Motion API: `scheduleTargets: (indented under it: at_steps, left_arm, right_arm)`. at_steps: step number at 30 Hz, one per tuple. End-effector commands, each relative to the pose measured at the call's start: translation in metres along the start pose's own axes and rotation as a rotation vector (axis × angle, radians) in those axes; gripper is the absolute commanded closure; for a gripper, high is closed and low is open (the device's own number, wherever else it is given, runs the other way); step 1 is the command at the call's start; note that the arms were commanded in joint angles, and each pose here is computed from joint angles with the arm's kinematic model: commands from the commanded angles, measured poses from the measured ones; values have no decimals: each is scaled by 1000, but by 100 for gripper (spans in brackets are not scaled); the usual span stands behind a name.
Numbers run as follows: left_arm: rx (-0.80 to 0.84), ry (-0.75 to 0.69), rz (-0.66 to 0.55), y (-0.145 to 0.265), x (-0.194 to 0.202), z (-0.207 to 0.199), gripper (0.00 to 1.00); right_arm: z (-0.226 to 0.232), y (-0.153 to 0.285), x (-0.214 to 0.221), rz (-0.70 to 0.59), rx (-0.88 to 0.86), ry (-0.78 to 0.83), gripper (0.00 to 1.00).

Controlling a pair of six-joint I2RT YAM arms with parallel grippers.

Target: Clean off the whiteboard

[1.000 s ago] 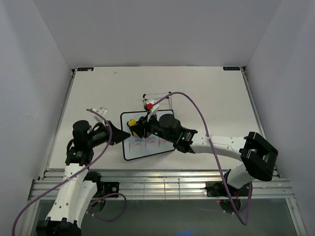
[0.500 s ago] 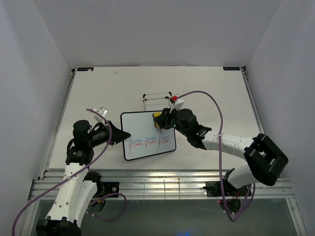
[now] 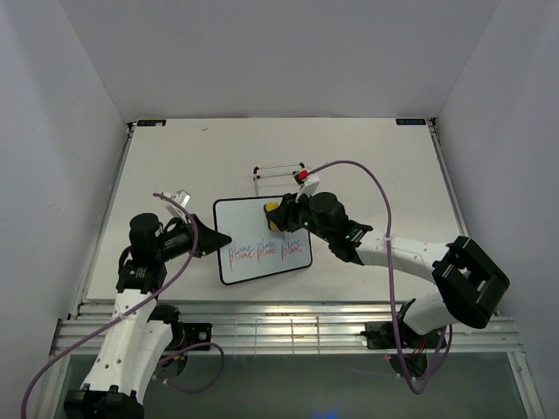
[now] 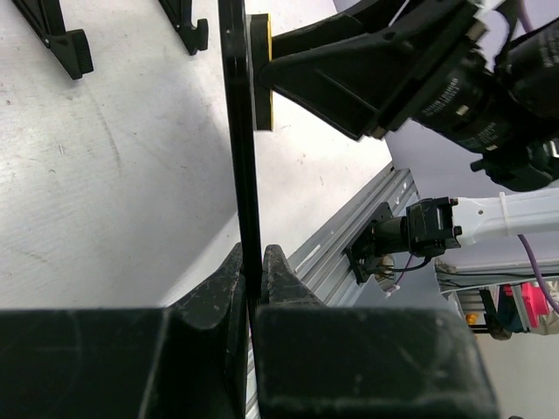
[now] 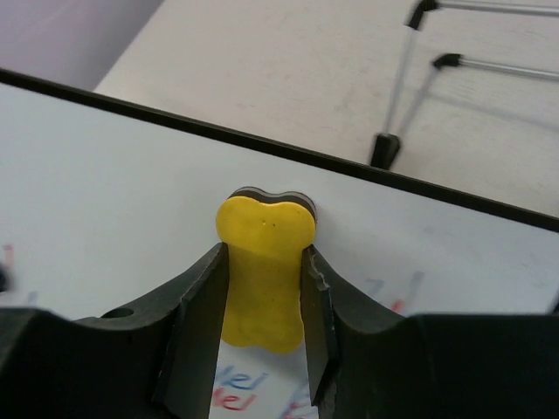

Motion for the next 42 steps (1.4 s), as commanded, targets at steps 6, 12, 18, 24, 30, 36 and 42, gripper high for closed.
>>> scheduleTargets:
  at_steps: [6, 12, 18, 24, 30, 36, 42]
  left_arm:
    - [217, -135, 29, 7, -6, -43, 100]
    - [226, -143, 26, 8, -7, -47, 100]
    - [223, -126, 35, 6, -7, -45, 100]
    - [196, -76, 46, 1, -6, -36, 100]
    - [174, -44, 51, -3, -4, -29, 100]
    - [164, -21, 53, -5, -4, -25, 100]
    - [190, -18, 45, -5, -4, -28, 100]
  right_arm:
    - [89, -7, -9, -33, -223, 10, 67]
    - [21, 14, 13, -12, -75, -35, 68]
    - [-67, 43, 47, 25, 73, -79, 67]
    - [-90, 59, 46, 40, 49, -67, 67]
    - [-65, 53, 27, 46, -64, -64, 68]
    - [-21, 42, 13, 46, -229, -43, 67]
    - [21, 38, 12, 11, -277, 16, 67]
Point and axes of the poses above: each gripper's point midway between its finger pads, its own y axis back along the fingers, its own z axis along the line the jaws close on, x = y × z, the point moved 2 cm from there along y, back along the fingers, and after that the axes turned 2 degrees about -y, right-handed, at the moved point
